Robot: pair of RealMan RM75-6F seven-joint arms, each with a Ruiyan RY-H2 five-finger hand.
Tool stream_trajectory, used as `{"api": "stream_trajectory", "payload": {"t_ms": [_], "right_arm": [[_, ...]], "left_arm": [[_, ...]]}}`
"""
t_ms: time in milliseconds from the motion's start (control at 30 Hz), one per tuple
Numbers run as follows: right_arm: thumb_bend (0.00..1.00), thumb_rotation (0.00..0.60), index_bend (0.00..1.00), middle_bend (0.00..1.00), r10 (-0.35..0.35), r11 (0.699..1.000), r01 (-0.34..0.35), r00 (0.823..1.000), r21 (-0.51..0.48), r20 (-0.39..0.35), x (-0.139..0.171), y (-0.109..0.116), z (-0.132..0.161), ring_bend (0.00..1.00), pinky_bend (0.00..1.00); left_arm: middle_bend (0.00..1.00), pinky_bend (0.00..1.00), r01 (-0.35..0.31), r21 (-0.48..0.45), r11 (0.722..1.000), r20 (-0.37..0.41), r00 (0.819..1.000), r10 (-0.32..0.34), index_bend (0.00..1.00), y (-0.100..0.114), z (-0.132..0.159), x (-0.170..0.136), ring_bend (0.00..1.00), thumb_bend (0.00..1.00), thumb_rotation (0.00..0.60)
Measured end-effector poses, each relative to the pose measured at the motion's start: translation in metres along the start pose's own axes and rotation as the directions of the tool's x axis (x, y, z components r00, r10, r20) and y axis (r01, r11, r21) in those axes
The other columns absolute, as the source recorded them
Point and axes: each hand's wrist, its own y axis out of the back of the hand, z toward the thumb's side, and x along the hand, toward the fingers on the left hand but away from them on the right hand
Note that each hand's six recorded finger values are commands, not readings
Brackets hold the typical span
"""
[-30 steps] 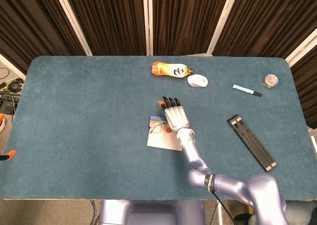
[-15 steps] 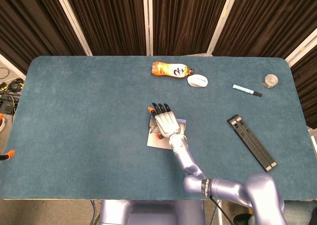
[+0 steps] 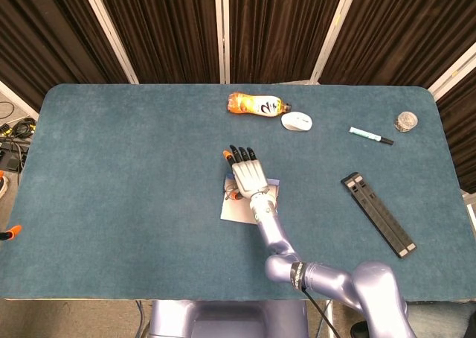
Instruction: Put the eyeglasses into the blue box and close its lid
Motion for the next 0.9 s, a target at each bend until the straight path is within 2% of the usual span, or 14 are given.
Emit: {"api": "stream_trajectory", "payload": {"t_ms": [467, 900], "right_arm": [[0.09, 0.6, 0.12, 0.0, -0.038, 0.999, 0.038, 0.999, 0.024, 0.034, -0.009, 0.005, -0.008, 0.0, 0.0], [0.09, 0.6, 0.12, 0.0, -0.03, 0.999, 0.029, 0.998, -0.018, -0.059, 0.005, 0.006, 0.015, 0.0, 0.0]], "left_arm": [[0.0, 0.0, 0.002, 0.001, 1.0, -0.005, 1.0, -0.002, 0.0, -0.001, -0.001, 0.001, 0.0, 0.0, 0.6], [0.0, 0.0, 0.006, 0.003, 1.0, -0.003, 1.0, -0.006, 0.0, -0.002, 0.0, 0.001, 0.0, 0.0, 0.6]]}}
